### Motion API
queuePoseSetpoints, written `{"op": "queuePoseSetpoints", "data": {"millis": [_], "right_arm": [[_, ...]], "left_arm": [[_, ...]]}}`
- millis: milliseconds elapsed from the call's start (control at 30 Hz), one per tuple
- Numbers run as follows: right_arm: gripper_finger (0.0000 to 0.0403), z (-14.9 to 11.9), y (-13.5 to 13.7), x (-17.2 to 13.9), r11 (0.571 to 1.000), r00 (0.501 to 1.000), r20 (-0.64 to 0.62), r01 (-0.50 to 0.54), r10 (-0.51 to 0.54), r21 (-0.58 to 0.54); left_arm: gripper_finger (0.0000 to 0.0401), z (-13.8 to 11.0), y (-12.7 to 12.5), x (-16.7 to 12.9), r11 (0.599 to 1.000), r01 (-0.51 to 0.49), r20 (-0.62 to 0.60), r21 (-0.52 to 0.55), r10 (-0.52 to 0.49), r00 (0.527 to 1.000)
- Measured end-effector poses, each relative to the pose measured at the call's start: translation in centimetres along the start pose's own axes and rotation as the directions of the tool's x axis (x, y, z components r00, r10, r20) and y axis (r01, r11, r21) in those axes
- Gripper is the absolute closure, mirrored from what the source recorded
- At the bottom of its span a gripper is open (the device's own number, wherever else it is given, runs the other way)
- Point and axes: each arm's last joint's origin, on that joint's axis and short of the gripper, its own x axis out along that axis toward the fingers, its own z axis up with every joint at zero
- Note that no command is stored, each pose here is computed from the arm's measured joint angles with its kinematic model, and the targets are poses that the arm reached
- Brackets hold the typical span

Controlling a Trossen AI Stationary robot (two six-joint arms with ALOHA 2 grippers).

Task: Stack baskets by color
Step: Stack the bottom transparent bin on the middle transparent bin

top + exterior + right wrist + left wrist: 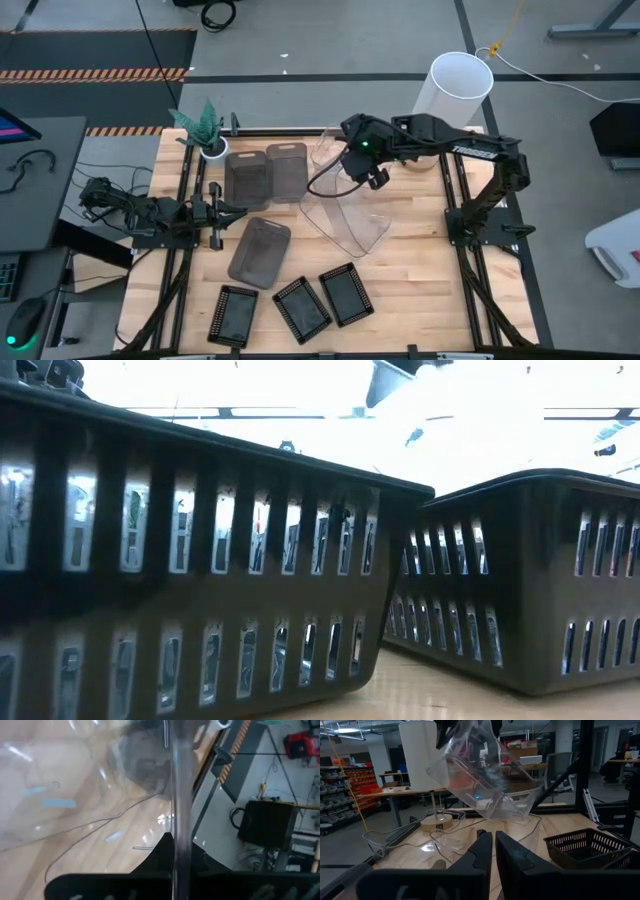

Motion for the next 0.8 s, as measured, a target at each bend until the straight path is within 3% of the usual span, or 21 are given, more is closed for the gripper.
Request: {"op": "queuePoseSetpoints", "data": {"millis": [267,533,667,800], "right_arm": [[0.0398,0.0,-0.8,-1.6,1.0,1.0,0.017,0.001,-0.001,-0.012],[0.0398,-0.6,-2.4,-4.7,0.999,0.984,0.173,-0.04,0.035,0.025],[0.0398,-0.7,-2.2,-4.4,0.995,0.977,0.196,-0.094,0.089,0.015],[0.0399,0.0,-2.0,-2.2,0.984,0.972,0.166,-0.174,0.167,0.026]], "left_arm": [[0.0365,0.0,0.0,0.0,1.0,0.0,0.003,-0.002,0.0,1.0],[0.0375,0.0,0.0,0.0,1.0,0.0,-0.001,0.0,0.0,1.0],[0.0372,0.0,0.0,0.0,1.0,0.0,0.0,0.0,0.0,1.0],[0.0366,0.0,0.0,0.0,1.0,0.0,0.0,0.0,0.0,1.0]]}}
